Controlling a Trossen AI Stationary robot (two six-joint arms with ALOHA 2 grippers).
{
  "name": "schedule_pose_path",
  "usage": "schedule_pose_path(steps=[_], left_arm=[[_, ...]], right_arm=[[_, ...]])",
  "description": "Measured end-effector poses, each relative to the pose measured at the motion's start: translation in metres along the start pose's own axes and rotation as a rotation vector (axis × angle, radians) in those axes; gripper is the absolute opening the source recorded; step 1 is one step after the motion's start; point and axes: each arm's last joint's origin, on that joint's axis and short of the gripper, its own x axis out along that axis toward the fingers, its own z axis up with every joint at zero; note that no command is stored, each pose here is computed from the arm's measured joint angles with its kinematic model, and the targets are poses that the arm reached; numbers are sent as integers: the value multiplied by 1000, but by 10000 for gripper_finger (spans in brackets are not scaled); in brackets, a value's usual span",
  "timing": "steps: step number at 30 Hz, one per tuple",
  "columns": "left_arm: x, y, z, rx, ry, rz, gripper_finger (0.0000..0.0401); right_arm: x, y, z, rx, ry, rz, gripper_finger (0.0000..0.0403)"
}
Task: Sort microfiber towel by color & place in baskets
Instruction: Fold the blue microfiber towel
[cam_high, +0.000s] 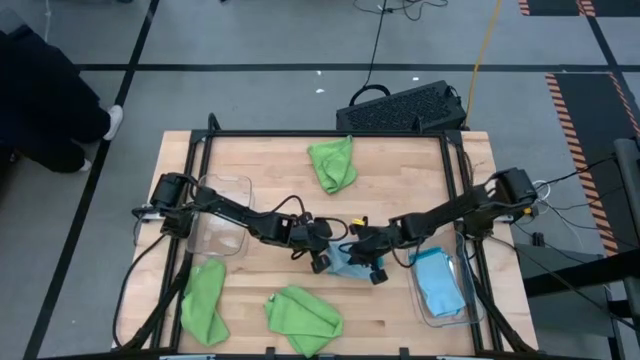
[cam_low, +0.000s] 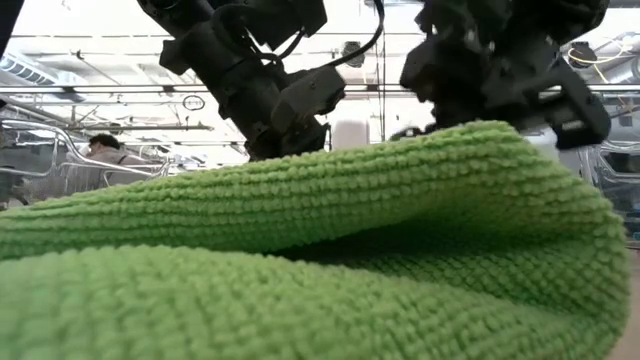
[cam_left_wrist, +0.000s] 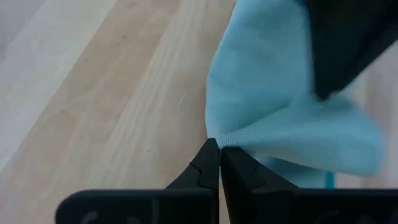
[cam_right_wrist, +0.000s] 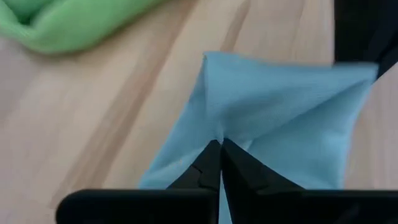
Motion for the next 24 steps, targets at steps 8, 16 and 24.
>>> schedule_pose_path(steps=[8,16,24], left_arm=[[0,2,-2,14,13,34,88],[-24,-4,5,60,46,-79,186],[-31,-21,10,-108,-41,-155,187]], right_arm=[[1,0,4,97,-41,5,89],[-43,3,21,112,-122,-23,212],[-37,12,1,93,98,-105,235]])
